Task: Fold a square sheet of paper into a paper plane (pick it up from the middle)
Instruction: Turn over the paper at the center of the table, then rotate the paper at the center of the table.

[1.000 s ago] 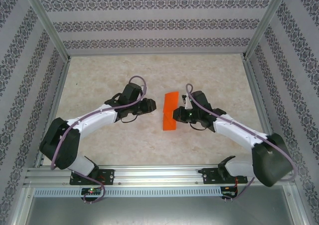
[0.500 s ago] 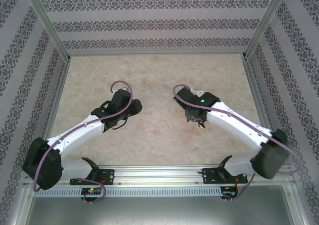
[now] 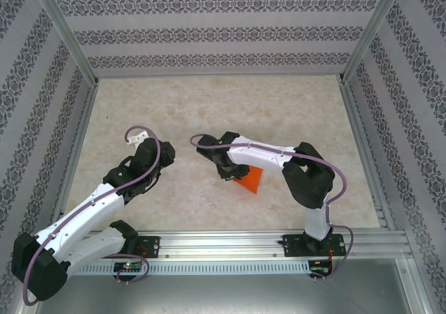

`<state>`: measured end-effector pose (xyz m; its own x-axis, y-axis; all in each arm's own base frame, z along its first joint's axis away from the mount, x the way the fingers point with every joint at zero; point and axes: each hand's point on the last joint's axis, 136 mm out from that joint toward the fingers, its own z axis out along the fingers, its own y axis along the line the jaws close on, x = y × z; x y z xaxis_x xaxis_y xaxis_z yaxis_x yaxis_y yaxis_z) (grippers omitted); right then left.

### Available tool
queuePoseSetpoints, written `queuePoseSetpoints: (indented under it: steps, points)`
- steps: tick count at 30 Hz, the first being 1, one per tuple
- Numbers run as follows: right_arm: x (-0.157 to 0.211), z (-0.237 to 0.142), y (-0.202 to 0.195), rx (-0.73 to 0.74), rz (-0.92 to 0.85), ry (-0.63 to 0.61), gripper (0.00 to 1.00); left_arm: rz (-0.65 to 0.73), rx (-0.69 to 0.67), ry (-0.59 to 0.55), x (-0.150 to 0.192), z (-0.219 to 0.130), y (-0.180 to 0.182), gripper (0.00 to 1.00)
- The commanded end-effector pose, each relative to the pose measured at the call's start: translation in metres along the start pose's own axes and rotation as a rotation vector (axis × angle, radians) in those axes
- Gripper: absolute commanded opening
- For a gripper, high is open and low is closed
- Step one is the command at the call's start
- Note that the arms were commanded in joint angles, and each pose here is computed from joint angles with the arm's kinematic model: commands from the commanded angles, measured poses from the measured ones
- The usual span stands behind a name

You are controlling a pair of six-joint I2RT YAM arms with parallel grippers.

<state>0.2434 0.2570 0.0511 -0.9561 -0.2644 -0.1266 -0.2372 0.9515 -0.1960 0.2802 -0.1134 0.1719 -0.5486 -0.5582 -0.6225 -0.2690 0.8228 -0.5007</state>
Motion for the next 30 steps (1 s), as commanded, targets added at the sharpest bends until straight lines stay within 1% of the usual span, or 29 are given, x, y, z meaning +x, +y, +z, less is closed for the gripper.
queuePoseSetpoints:
  steps: [1, 2, 4, 5, 7, 10, 12, 15, 16, 19, 21, 22, 24, 27, 28, 30]
  points:
    - [-0.015, -0.020, 0.046, -0.249, 0.000, -0.047, 0.35, -0.007, -0.048, -0.009, -0.001, 0.000, 0.013, 0.43]
    - [-0.016, -0.026, 0.048, -0.279, 0.004, -0.065, 0.35, -0.005, -0.045, -0.006, -0.001, 0.000, 0.013, 0.43]
    - [-0.016, -0.039, 0.053, -0.365, -0.002, -0.104, 0.39, -0.001, -0.041, -0.002, 0.000, 0.001, 0.012, 0.43]
    - [-0.015, -0.043, 0.052, -0.386, -0.001, -0.114, 0.40, -0.003, -0.039, 0.000, 0.001, 0.002, 0.011, 0.43]
    - [-0.007, -0.046, 0.049, -0.433, -0.004, -0.109, 0.42, 0.000, -0.021, 0.010, 0.003, 0.005, 0.007, 0.44]
    - [0.004, -0.049, 0.043, -0.474, -0.014, -0.126, 0.45, 0.011, -0.004, 0.040, 0.008, 0.011, 0.000, 0.44]
    - [0.007, -0.050, 0.032, -0.477, 0.032, -0.154, 0.46, 0.040, 0.022, 0.066, 0.011, 0.016, -0.009, 0.44]
    - [0.005, -0.048, 0.011, -0.518, 0.161, -0.191, 0.39, 0.089, 0.083, 0.138, 0.022, 0.025, -0.028, 0.44]
    - [0.004, -0.048, 0.007, -0.556, 0.205, -0.206, 0.36, 0.111, 0.120, 0.178, 0.029, 0.029, -0.038, 0.44]
    - [-0.006, -0.053, 0.010, -0.742, 0.307, -0.262, 0.29, 0.138, 0.171, 0.307, 0.053, 0.044, -0.054, 0.44]
    - [-0.011, -0.055, 0.020, -0.862, 0.336, -0.263, 0.27, 0.148, 0.192, 0.389, 0.069, 0.054, -0.062, 0.43]
    - [-0.013, -0.053, 0.023, -0.885, 0.342, -0.261, 0.26, 0.152, 0.210, 0.430, 0.078, 0.059, -0.066, 0.43]
    - [-0.013, -0.042, 0.023, -0.866, 0.356, -0.249, 0.25, 0.156, 0.231, 0.488, 0.090, 0.066, -0.072, 0.42]
    - [-0.008, -0.012, 0.014, -0.783, 0.393, -0.204, 0.22, 0.161, 0.261, 0.565, 0.106, 0.073, -0.080, 0.41]
    - [-0.004, -0.002, 0.009, -0.741, 0.399, -0.190, 0.22, 0.166, 0.263, 0.590, 0.111, 0.075, -0.080, 0.41]
    - [0.003, 0.015, 0.006, -0.702, 0.385, -0.168, 0.22, 0.177, 0.251, 0.621, 0.118, 0.078, -0.079, 0.42]
